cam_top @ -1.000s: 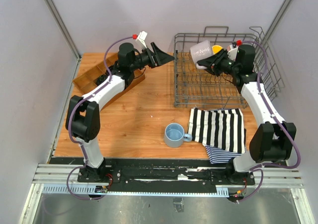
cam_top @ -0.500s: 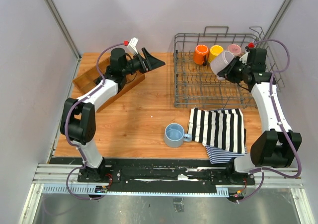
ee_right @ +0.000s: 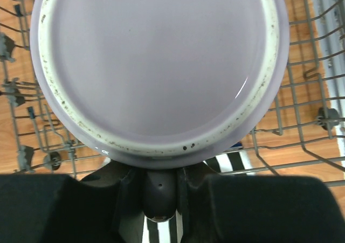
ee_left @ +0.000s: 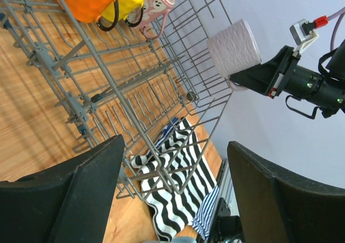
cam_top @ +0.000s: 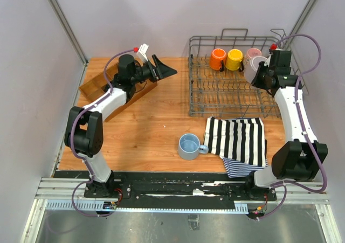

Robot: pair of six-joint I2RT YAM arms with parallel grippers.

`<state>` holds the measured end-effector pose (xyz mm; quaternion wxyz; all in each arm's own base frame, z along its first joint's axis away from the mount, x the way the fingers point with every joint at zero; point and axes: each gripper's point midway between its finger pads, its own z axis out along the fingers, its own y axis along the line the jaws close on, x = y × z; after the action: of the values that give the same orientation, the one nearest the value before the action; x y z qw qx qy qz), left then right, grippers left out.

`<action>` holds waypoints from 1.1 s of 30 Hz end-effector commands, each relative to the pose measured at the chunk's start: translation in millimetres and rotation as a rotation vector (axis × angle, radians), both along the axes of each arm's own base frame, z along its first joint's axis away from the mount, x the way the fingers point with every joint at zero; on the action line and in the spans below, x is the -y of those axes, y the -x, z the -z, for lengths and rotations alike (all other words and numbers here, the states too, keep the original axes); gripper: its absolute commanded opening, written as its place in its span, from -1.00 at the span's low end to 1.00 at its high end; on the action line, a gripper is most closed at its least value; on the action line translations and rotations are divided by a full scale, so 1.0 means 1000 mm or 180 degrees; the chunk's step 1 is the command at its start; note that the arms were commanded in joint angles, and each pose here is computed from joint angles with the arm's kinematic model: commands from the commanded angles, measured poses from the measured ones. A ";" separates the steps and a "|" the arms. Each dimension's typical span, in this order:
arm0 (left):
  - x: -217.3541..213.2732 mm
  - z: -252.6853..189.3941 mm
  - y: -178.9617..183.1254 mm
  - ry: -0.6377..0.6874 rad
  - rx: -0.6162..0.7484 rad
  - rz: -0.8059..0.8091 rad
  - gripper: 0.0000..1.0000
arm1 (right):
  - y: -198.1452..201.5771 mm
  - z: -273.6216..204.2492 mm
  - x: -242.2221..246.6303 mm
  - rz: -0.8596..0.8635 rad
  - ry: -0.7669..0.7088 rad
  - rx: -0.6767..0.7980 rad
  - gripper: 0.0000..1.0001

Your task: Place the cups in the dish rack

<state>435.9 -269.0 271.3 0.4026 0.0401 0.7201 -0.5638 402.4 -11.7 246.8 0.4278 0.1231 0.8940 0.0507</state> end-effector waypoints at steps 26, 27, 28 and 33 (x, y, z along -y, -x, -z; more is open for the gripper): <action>-0.016 -0.009 -0.005 0.0028 0.0179 -0.0028 0.64 | -0.067 0.011 0.015 -0.0099 0.0380 0.0212 -0.99; -0.016 -0.010 -0.005 0.0029 0.0178 -0.0027 0.64 | -0.068 0.013 0.014 -0.0105 0.0380 0.0199 -0.99; -0.016 -0.010 -0.005 0.0029 0.0176 -0.0037 0.64 | -0.070 0.014 0.013 -0.0114 0.0378 0.0192 -0.98; -0.019 -0.010 -0.005 0.0001 0.0182 -0.0073 0.64 | -0.075 0.022 0.009 -0.0153 0.0362 0.0146 -0.99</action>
<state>443.5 -253.9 273.9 0.4156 0.0363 0.7152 -0.5608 445.5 -26.4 180.4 0.3774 0.0948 0.9211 0.0070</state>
